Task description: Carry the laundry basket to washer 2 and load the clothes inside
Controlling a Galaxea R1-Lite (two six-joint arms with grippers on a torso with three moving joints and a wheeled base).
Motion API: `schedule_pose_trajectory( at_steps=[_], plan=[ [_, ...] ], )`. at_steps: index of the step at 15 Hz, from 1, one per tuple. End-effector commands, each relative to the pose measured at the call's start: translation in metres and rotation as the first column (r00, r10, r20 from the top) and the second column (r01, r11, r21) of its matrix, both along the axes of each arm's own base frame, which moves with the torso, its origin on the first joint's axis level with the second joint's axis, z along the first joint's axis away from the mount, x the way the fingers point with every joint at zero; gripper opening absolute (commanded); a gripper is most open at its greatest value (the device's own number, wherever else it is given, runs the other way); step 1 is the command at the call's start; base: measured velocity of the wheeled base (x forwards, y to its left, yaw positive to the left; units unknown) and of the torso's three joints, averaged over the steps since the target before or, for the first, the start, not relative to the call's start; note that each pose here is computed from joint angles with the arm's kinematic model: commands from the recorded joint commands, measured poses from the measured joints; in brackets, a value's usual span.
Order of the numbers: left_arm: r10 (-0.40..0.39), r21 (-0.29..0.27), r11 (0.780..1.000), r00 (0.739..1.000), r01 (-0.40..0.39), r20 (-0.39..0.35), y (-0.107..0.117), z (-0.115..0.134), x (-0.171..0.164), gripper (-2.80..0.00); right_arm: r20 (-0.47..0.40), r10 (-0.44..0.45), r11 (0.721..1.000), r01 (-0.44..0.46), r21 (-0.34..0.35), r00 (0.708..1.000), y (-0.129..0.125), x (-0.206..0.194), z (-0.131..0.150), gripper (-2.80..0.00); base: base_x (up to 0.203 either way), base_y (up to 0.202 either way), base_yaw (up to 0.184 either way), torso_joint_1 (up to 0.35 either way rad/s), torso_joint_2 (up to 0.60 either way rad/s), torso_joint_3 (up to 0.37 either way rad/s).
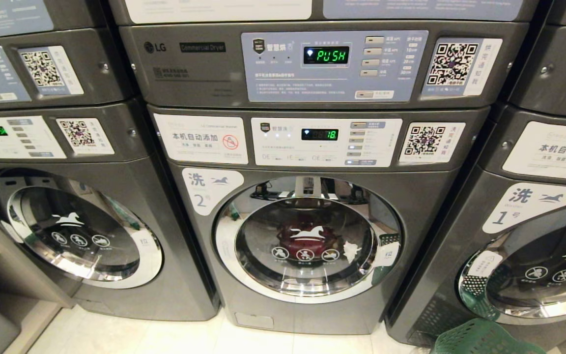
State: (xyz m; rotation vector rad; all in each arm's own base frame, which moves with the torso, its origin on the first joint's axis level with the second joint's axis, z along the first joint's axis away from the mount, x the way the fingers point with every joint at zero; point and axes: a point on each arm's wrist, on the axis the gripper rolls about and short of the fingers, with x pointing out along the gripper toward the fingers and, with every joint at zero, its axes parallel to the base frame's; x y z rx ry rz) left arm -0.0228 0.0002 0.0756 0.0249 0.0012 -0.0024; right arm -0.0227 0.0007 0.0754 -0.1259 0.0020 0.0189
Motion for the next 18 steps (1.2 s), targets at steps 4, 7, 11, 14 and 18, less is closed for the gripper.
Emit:
schedule_pose_trajectory(
  at_steps=[4,7,11,14,18],
  plan=[
    [0.001,0.000,1.000,1.000,-0.001,0.001,0.0000,0.0002,-0.0001,-2.80,-0.004,0.004,1.000,-0.004,-0.009,1.000,0.0001,0.0000,-0.0010,-2.80,0.000,0.000,0.000,0.000,0.00,0.000],
    [0.001,0.000,1.000,1.000,-0.001,0.001,0.0000,0.0002,-0.0001,-2.80,-0.003,0.001,1.000,-0.001,-0.004,1.000,0.0000,-0.0001,-0.0006,-2.80,0.000,0.000,0.000,0.000,0.00,0.000],
    [0.001,0.001,1.000,1.000,-0.001,0.000,0.0000,-0.0002,0.0000,-2.80,-0.004,0.002,1.000,-0.002,-0.009,1.000,0.0001,0.0000,-0.0010,-2.80,0.000,0.000,0.000,0.000,0.00,0.000],
    [-0.001,0.001,1.000,1.000,0.001,0.000,0.0000,-0.0002,0.0000,-2.80,-0.003,0.001,1.000,-0.001,-0.003,1.000,0.0001,-0.0001,-0.0006,-2.80,0.000,0.000,0.000,0.000,0.00,0.000],
    [-0.001,0.001,1.000,1.000,0.001,0.000,0.0000,-0.0002,0.0000,-2.80,-0.003,0.000,1.000,0.000,-0.001,1.000,0.0000,-0.0001,-0.0006,-2.80,0.000,0.000,0.000,0.000,0.00,0.000]
  ],
)
